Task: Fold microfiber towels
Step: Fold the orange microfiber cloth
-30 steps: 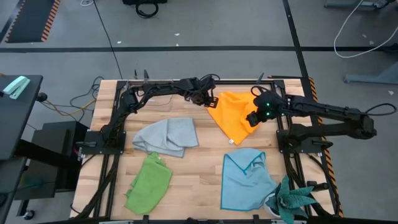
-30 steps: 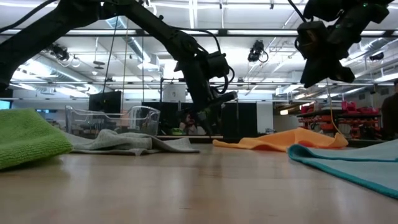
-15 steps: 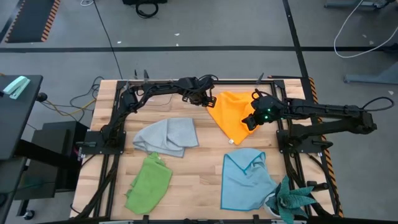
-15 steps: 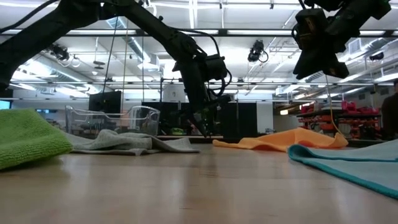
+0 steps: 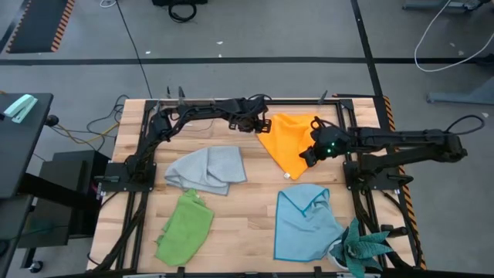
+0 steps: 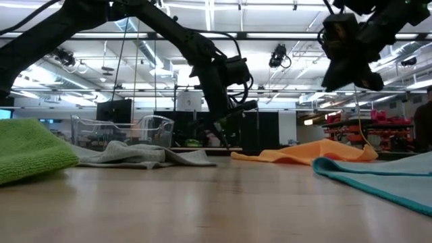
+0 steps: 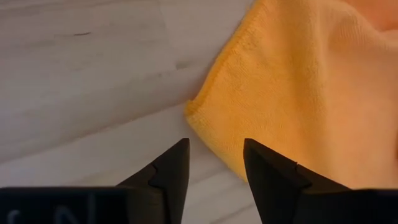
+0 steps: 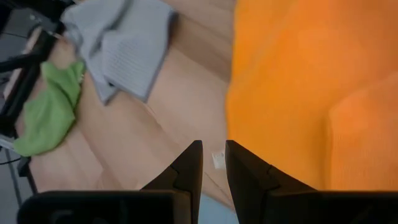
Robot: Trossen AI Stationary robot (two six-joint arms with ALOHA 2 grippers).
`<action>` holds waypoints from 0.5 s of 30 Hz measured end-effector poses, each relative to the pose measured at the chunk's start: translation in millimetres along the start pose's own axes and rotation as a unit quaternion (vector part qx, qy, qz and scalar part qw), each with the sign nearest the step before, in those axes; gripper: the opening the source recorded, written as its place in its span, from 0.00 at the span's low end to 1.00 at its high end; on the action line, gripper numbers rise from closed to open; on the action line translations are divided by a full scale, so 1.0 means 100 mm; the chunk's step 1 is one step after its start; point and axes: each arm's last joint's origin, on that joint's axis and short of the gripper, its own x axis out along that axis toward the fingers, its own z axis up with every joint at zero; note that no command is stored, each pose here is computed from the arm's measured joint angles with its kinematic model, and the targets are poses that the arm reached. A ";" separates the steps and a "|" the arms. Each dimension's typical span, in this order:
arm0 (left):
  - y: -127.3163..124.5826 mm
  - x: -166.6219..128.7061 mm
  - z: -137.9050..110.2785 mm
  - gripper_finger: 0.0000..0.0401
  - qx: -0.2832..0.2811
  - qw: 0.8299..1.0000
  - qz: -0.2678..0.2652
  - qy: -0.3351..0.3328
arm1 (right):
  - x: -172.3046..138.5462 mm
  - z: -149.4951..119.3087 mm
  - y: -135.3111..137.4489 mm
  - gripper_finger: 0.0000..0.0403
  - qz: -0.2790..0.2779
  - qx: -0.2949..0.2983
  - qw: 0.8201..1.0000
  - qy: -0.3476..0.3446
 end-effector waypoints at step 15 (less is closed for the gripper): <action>-0.11 0.23 -0.11 0.41 -0.092 0.994 -0.050 0.028 | 0.22 -0.32 -0.02 0.19 0.042 0.028 0.999 0.010</action>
